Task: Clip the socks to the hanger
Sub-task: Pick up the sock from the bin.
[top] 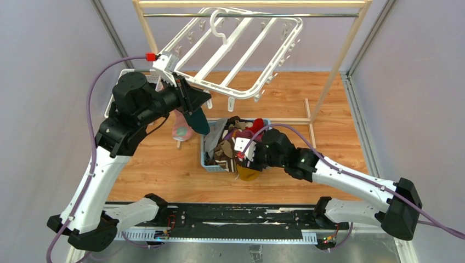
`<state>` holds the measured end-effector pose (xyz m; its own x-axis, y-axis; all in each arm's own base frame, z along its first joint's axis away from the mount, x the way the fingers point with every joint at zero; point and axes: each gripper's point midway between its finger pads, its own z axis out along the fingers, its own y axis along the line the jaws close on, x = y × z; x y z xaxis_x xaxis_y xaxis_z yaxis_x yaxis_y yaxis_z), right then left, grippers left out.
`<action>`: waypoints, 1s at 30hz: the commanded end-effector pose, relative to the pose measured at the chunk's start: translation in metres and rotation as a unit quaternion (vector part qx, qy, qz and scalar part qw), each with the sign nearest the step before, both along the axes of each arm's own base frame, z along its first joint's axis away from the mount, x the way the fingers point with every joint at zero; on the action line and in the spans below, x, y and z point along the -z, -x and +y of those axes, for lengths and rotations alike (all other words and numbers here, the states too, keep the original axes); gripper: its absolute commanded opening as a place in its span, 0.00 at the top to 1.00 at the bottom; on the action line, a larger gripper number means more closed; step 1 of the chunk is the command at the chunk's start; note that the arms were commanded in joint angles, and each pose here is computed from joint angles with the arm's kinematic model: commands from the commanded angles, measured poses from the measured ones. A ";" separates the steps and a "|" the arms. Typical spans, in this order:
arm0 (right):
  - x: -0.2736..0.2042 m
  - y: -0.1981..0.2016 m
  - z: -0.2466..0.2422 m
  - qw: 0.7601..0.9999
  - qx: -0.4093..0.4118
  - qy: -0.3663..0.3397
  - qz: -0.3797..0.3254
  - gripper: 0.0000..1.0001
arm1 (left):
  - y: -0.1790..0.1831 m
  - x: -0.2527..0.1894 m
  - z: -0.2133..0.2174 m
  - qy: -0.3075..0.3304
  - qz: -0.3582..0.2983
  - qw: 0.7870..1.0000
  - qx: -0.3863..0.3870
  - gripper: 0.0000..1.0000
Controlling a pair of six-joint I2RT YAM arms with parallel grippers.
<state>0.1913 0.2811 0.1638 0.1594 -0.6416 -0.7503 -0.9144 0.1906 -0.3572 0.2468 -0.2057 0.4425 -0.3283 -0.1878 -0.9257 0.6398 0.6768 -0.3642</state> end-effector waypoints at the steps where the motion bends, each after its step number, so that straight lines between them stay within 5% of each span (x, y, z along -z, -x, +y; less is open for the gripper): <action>1: -0.005 0.013 0.010 0.998 -0.061 -0.005 0.015 0.51 | 0.001 0.001 0.012 -0.013 -0.001 1.000 -0.021 0.90; 14: 0.017 0.026 0.024 0.995 -0.083 0.039 -0.025 0.62 | 0.001 0.005 0.012 -0.016 0.004 1.000 -0.021 0.91; 26: 0.036 0.028 0.025 0.989 -0.094 0.105 -0.049 0.60 | 0.001 0.004 0.011 -0.014 0.005 1.000 -0.019 0.91; 30: 0.038 0.028 0.027 0.990 -0.083 0.105 -0.036 0.79 | 0.001 0.004 0.011 -0.014 0.007 1.000 -0.019 0.91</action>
